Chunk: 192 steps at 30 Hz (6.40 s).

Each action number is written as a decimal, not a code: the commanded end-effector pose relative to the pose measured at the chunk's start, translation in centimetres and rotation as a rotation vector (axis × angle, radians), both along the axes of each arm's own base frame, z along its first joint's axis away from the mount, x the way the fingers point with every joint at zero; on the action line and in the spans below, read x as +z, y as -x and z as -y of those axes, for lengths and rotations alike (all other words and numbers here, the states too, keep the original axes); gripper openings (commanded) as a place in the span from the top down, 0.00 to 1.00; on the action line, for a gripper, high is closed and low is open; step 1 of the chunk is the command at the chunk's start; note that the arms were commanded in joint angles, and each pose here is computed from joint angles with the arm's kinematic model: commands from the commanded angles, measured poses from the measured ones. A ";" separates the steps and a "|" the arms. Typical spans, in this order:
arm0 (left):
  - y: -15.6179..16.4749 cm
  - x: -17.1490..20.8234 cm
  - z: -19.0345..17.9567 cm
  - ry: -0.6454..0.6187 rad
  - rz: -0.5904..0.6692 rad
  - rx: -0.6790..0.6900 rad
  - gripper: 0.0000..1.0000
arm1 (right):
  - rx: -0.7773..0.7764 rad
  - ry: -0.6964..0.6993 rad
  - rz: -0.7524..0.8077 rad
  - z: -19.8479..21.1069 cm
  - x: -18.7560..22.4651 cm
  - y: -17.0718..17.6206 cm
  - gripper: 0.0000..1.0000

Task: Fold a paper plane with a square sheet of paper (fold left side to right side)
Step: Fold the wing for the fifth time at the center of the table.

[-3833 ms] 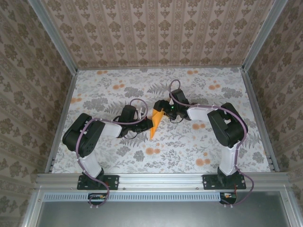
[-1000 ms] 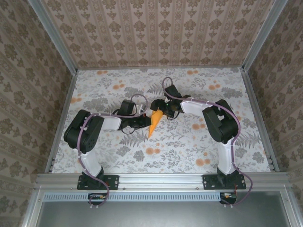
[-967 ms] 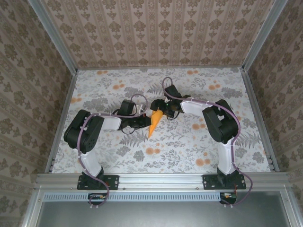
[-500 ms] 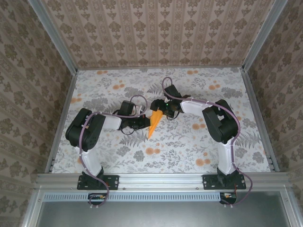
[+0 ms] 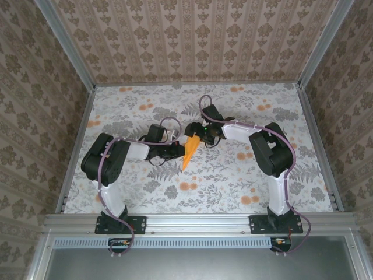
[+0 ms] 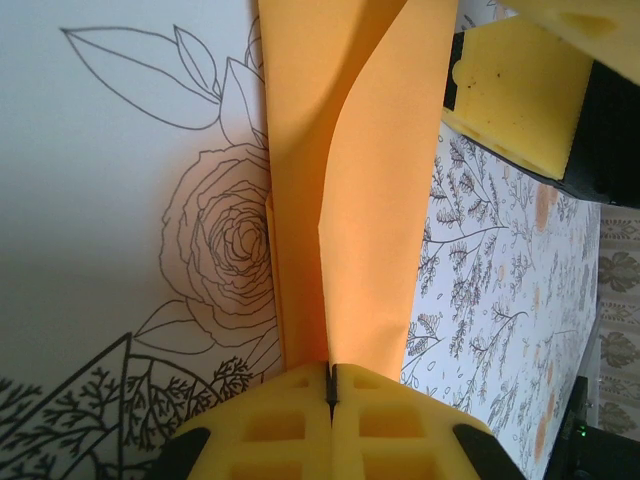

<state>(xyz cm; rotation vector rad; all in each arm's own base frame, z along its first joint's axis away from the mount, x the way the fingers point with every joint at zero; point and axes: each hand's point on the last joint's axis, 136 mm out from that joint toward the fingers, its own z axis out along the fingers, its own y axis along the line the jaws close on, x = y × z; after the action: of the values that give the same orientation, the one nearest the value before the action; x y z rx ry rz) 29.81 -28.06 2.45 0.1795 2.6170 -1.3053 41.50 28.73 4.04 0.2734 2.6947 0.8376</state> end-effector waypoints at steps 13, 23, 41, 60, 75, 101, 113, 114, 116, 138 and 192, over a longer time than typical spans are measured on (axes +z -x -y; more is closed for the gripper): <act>0.3 -2.0 -0.4 -0.059 -0.011 -0.026 0.98 | 0.024 -0.043 0.065 1.1 3.5 1.6 0.40; 0.3 -1.9 -0.2 -0.078 -0.008 -0.041 0.99 | 0.075 -0.034 0.001 -1.3 1.0 2.0 0.88; 0.4 -2.1 -0.2 -0.090 -0.012 -0.040 0.99 | 0.069 0.097 -0.059 0.9 -2.8 3.4 0.90; 0.1 4.4 -2.0 -0.117 0.107 -0.004 0.70 | 0.056 0.189 -0.156 2.9 -5.9 5.3 0.94; 4.0 4.5 0.9 -0.038 0.017 -0.120 0.79 | 0.068 0.182 -0.151 2.6 -5.6 5.2 0.94; 5.3 -1.4 -0.1 -0.196 -0.065 -0.119 0.81 | 0.084 0.177 -0.126 2.4 -4.8 4.9 0.94; 6.8 -3.6 -1.0 -0.274 -0.084 -0.135 0.89 | 0.126 -0.037 0.136 0.4 3.3 2.8 1.00; 6.9 -3.6 -1.0 -0.280 -0.080 -0.139 0.90 | 0.136 -0.052 0.147 0.3 3.8 3.2 1.00; 6.9 -3.8 -1.0 -0.289 -0.079 -0.145 0.90 | 0.161 -0.086 0.146 -0.1 3.9 4.4 1.00; 7.1 -3.9 -1.3 -0.322 -0.079 -0.151 0.92 | 0.244 -0.019 0.050 -1.8 -2.0 7.5 1.00; 7.2 -3.7 -1.3 -0.328 -0.071 -0.160 0.93 | 0.023 0.070 0.052 10.0 -2.5 -4.3 1.00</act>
<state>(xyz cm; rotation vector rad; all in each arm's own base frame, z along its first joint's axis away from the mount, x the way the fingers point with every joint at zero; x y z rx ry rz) 25.21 -29.03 1.88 0.4150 2.7475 -1.0642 44.16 21.32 1.94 0.1603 2.6929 0.8567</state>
